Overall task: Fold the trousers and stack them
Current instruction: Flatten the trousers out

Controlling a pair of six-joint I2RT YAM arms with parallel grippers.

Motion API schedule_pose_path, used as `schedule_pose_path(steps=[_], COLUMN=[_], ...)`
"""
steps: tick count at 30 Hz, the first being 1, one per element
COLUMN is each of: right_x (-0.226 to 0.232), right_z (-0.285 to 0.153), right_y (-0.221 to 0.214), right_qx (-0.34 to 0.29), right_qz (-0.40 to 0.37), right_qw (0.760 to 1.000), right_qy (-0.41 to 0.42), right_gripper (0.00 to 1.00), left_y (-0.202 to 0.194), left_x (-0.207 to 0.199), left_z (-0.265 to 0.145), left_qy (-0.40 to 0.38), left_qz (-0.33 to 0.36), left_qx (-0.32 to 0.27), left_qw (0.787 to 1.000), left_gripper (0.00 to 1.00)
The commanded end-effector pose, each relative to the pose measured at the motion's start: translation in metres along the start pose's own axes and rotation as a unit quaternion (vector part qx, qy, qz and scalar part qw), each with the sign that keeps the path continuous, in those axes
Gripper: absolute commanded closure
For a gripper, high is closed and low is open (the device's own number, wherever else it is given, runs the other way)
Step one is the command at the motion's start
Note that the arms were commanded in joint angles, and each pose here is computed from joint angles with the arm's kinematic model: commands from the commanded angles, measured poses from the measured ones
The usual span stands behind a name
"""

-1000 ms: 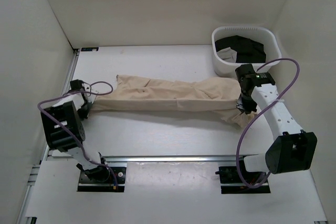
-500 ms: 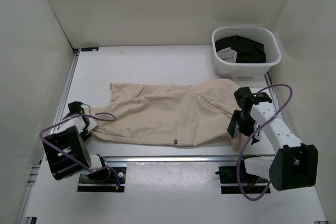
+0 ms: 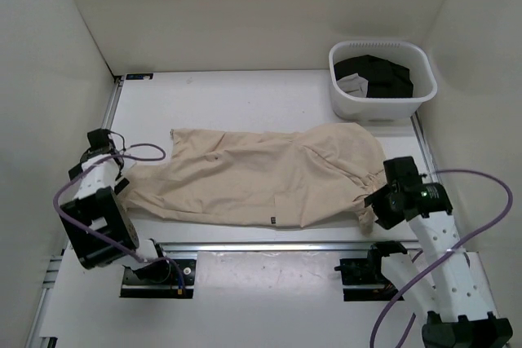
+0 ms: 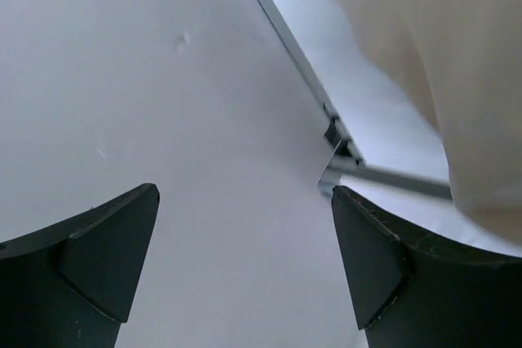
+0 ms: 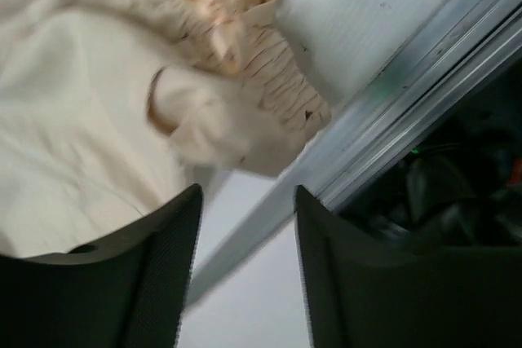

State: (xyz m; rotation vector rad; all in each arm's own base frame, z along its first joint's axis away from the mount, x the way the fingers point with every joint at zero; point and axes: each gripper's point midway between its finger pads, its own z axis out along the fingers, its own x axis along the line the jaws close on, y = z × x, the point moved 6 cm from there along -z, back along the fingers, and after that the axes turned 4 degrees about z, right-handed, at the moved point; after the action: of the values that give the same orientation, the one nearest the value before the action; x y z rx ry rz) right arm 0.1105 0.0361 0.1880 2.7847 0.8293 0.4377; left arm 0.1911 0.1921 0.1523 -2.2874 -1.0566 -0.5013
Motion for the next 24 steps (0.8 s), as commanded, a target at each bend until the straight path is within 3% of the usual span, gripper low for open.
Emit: schedule_pose_path(steps=[1,5,8,11,14,17,20,24], right_x=[0.015,0.038,0.037,0.014,0.006,0.010,0.017,0.026], right_z=[0.030,0.064,0.089,0.112,0.123,0.123,0.113,0.106], right_y=[0.004,0.008,0.008,-0.007,-0.011,0.010,0.051,0.071], right_qx=[-0.036,-0.041,-0.020,0.045,0.071,0.018,-0.056,-0.067], right_qz=[0.172,0.154,0.058,-0.019,-0.062,-0.112,-0.174,-0.223], right_qw=[0.984,0.986,0.998,0.990,0.981,0.975,0.946,0.924], right_qy=[0.029,0.057,-0.013,-0.132,-0.172,-0.191,-0.267,-0.305], right_gripper=[0.49,0.66,0.84,0.97,0.98,0.98,0.98,0.93], left_y=[0.022,0.036,0.042,0.044,0.039,0.036,0.038,0.040], left_x=[0.009,-0.004,-0.030,-0.053,-0.078,-0.088,-0.090,-0.086], left_z=[0.010,0.025,0.037,0.051,0.065,0.076,0.080,0.080], left_qy=[-0.024,-0.057,-0.098,-0.130,-0.142,-0.130,-0.137,-0.133], left_qz=[-0.094,-0.129,-0.116,-0.100,-0.072,-0.057,-0.057,-0.060], left_qx=[-0.020,-0.011,-0.004,0.009,0.047,0.075,0.080,0.077], left_qw=[0.995,0.990,0.988,0.986,0.986,0.987,0.986,0.986], left_gripper=[0.02,0.02,0.03,0.03,0.03,0.03,0.03,0.03])
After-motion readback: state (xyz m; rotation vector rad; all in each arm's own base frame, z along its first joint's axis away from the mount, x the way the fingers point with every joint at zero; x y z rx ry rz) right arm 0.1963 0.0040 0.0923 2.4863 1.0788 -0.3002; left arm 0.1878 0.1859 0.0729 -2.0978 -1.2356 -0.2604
